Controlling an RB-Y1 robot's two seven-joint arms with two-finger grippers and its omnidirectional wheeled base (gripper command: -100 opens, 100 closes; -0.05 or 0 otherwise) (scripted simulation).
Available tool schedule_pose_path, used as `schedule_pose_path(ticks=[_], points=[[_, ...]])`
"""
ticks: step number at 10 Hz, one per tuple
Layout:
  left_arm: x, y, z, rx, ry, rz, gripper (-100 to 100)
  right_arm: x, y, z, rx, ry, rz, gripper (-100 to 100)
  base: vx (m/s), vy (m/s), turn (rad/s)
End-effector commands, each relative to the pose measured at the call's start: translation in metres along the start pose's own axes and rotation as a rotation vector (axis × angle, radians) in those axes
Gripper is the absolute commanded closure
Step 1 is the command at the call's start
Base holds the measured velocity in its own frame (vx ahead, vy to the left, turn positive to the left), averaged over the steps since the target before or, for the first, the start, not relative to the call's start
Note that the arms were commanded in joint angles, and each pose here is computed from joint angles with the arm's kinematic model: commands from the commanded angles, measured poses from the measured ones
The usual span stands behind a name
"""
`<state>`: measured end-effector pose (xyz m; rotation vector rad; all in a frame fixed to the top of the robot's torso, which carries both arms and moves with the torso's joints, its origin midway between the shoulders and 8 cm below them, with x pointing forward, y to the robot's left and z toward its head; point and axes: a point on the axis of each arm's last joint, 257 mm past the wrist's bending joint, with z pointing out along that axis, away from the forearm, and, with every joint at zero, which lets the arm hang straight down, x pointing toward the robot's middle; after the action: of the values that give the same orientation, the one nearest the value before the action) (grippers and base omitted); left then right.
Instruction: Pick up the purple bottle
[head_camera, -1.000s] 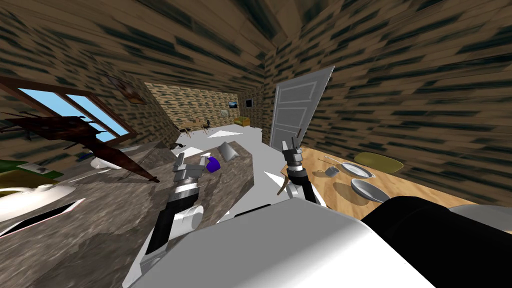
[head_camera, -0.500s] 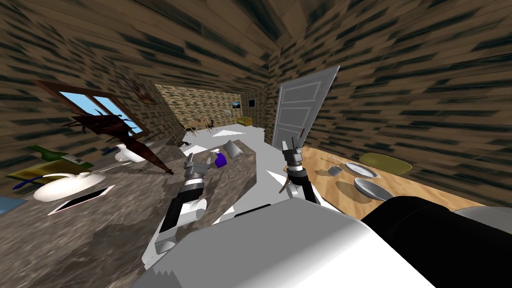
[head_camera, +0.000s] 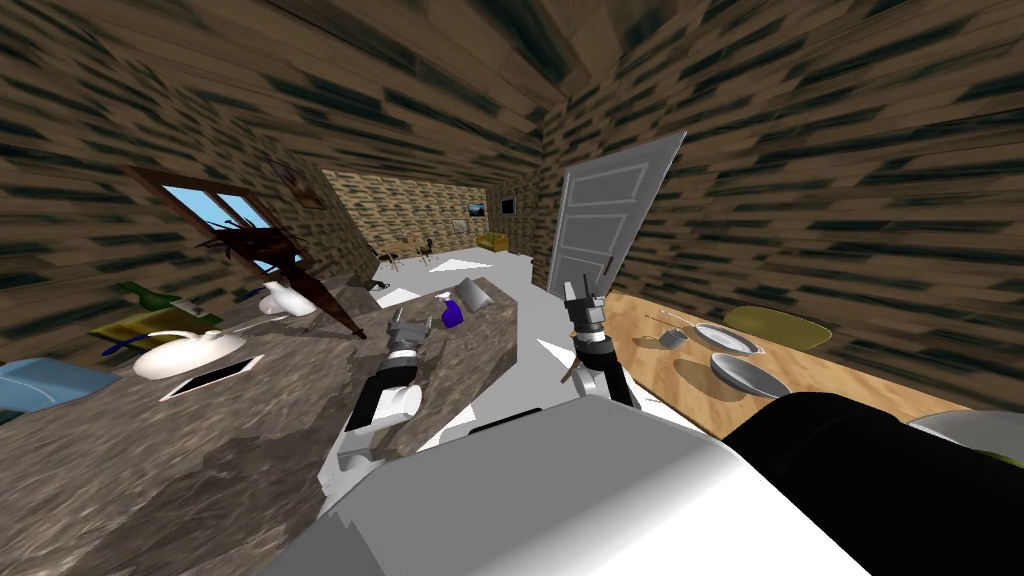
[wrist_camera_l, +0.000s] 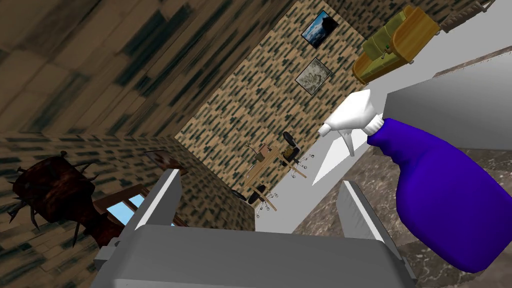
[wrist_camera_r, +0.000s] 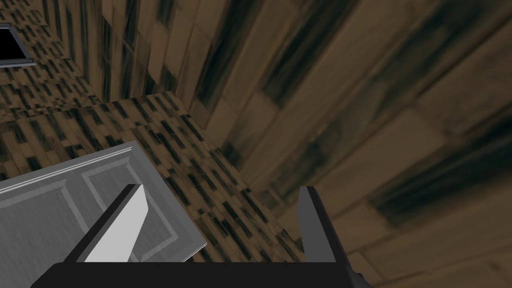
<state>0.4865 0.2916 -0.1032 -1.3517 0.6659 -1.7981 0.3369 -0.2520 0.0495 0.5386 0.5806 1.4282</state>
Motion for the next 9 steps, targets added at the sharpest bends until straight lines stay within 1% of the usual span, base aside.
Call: schedule_pose_path(ticks=[1, 2, 3, 4, 5, 6, 7, 8, 9], points=[[-0.008, 0.016, 0.013, -0.046, -0.024, -0.076, -100, 0.0, 0.0, 0.0, 0.0, 0.0, 0.0, 0, -0.051, 0.089, 0.048], [-0.012, 0.021, 0.012, -0.057, -0.034, -0.076, -100, 0.0, 0.0, 0.0, 0.0, 0.0, 0.0, 0, -0.043, 0.073, 0.021], [-0.014, 0.034, 0.022, -0.092, -0.049, -0.14, -100, 0.0, 0.0, 0.0, 0.0, 0.0, 0.0, 0, -0.057, 0.084, 0.054], [-0.021, 0.041, 0.022, -0.105, -0.062, -0.14, -100, 0.0, 0.0, 0.0, 0.0, 0.0, 0.0, 0, -0.057, 0.072, 0.016], [-0.021, 0.054, 0.033, -0.14, -0.077, -0.204, -100, 0.0, 0.0, 0.0, 0.0, 0.0, 0.0, 0, -0.059, 0.086, 0.037], [-0.027, 0.061, 0.032, -0.154, -0.091, -0.203, -100, 0.0, 0.0, 0.0, 0.0, 0.0, 0.0, 0, -0.041, 0.088, 0.007], [-0.024, 0.073, 0.042, -0.187, -0.102, -0.265, -100, 0.0, 0.0, 0.0, 0.0, 0.0, 0.0, 0, -0.049, 0.1, 0.022], [-0.033, 0.082, 0.041, -0.204, -0.121, -0.264, -100, 0.0, 0.0, 0.0, 0.0, 0.0, 0.0, 0, -0.039, 0.087, 0.002], [-0.029, 0.094, 0.05, -0.24, -0.134, -0.322, -100, 0.0, 0.0, 0.0, 0.0, 0.0, 0.0, 0, -0.033, 0.104, 0.01]])
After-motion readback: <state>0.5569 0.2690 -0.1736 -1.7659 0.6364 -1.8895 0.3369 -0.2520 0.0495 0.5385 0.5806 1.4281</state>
